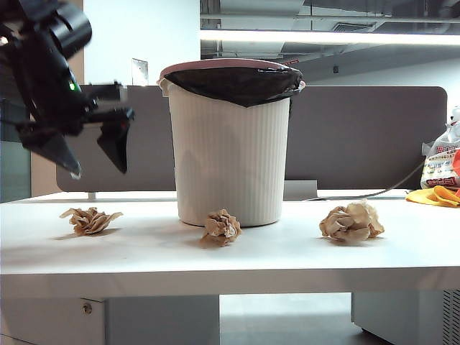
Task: Pick up all the trash on the table and put it in the trash can.
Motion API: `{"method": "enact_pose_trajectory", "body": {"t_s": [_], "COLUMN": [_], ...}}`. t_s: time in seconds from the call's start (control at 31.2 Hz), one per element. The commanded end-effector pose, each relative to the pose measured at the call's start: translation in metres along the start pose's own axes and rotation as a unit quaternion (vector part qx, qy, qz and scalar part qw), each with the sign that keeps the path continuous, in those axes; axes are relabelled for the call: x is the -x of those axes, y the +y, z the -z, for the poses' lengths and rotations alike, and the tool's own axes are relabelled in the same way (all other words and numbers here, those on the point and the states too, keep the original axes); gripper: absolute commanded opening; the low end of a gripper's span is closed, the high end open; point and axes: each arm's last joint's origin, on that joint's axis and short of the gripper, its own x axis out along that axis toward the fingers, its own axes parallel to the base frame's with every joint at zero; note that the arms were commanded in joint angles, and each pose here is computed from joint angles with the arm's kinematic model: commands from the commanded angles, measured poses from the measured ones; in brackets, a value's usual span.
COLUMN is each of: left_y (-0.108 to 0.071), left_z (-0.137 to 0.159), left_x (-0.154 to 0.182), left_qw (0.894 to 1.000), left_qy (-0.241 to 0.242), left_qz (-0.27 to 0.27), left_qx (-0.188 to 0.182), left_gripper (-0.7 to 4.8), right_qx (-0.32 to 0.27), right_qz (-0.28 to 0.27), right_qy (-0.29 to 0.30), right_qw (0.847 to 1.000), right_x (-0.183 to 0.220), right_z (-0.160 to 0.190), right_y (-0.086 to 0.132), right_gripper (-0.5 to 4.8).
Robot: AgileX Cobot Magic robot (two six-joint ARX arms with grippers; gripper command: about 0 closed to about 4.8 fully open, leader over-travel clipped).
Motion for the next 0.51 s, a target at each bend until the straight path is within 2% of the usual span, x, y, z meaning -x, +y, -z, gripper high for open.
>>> {"method": "enact_pose_trajectory", "body": {"t_s": [0.03,0.19,0.48,0.51], "left_y": [0.001,0.004,0.005,0.005], "left_z": [0.003,0.014,0.025,0.026], "left_x": [-0.017,-0.044,-0.079,-0.080], "left_qw": [1.000,0.999,0.999,0.998], "left_qy": [0.006,0.035,0.037,0.042], "left_qz": [-0.007,-0.032,-0.036,-0.035], "left_qx": [0.000,0.000,0.000,0.001], "left_gripper": [4.79,4.79,4.79,4.36], "right_qx": [-0.009,-0.020,-0.022,-0.022], "right_qz": [0.007,0.021,0.022,0.022], "right_qy": [0.039,0.090,0.098,0.099], "right_qw": [0.999,0.995,0.995,0.995], "right_x": [-0.006,-0.016,-0.019,-0.019], "right_z": [0.009,0.024,0.026,0.027], "right_y": [-0.003,-0.008,-0.009,-0.009], "right_gripper": [-0.08,-0.08,-0.08,-0.08]}}
